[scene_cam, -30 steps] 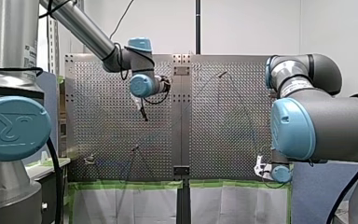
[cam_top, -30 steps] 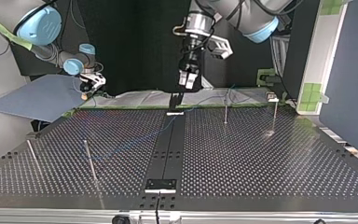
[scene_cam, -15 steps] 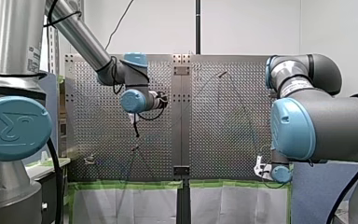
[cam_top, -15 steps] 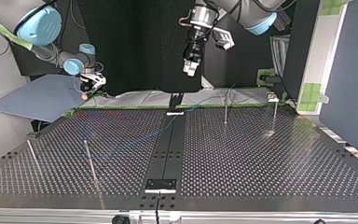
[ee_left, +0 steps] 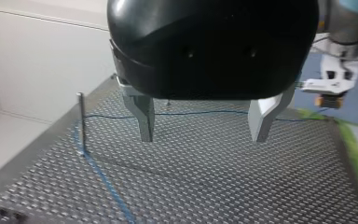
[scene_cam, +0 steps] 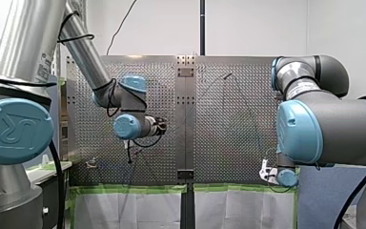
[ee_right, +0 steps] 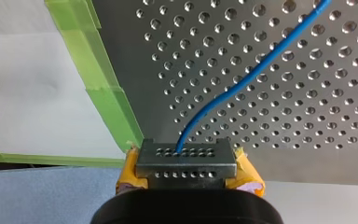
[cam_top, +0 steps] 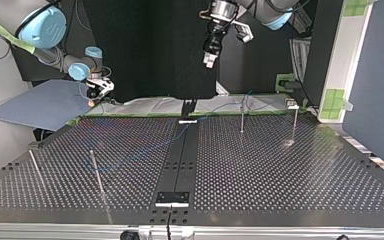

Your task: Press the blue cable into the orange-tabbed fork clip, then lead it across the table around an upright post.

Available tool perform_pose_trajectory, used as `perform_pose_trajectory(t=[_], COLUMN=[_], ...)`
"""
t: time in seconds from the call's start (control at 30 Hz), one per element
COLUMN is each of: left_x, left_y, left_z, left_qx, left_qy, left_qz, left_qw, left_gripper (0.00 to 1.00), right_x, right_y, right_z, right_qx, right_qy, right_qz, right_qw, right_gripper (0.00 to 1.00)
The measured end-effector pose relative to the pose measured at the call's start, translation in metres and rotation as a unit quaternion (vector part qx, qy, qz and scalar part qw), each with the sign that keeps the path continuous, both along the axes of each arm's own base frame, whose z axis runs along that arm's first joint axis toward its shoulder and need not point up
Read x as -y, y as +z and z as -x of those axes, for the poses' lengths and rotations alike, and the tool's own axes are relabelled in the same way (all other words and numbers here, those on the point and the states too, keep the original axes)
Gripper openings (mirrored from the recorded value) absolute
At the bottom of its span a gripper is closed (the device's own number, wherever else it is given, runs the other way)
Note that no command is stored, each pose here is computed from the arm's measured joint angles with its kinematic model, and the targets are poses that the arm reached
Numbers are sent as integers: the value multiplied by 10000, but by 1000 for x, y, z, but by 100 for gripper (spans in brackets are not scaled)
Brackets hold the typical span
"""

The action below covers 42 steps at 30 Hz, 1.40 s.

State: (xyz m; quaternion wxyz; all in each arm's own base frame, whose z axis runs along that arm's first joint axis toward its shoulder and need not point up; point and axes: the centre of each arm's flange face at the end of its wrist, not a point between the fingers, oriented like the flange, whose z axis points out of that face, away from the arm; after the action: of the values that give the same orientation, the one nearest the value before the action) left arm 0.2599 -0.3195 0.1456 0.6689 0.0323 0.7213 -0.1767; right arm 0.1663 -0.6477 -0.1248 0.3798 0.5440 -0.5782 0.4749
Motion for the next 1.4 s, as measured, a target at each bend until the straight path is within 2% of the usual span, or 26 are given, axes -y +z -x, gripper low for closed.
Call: perform_pose_trajectory(t=[0.3,1.4], left_x=[-15,-16], left_y=[-18,-19], left_z=[17,18], left_qx=[-156,-165], left_qy=[26,28], left_qz=[-159,-170], left_qw=[9997,9997], left_gripper=[100,100], right_x=[-1,-1], right_y=[-1,-1], right_z=[-2,-2], right_qx=[-1,-1], right_qy=[13,14], right_qz=[-19,-22], right_qw=[10000,10000], right_gripper=[0,0])
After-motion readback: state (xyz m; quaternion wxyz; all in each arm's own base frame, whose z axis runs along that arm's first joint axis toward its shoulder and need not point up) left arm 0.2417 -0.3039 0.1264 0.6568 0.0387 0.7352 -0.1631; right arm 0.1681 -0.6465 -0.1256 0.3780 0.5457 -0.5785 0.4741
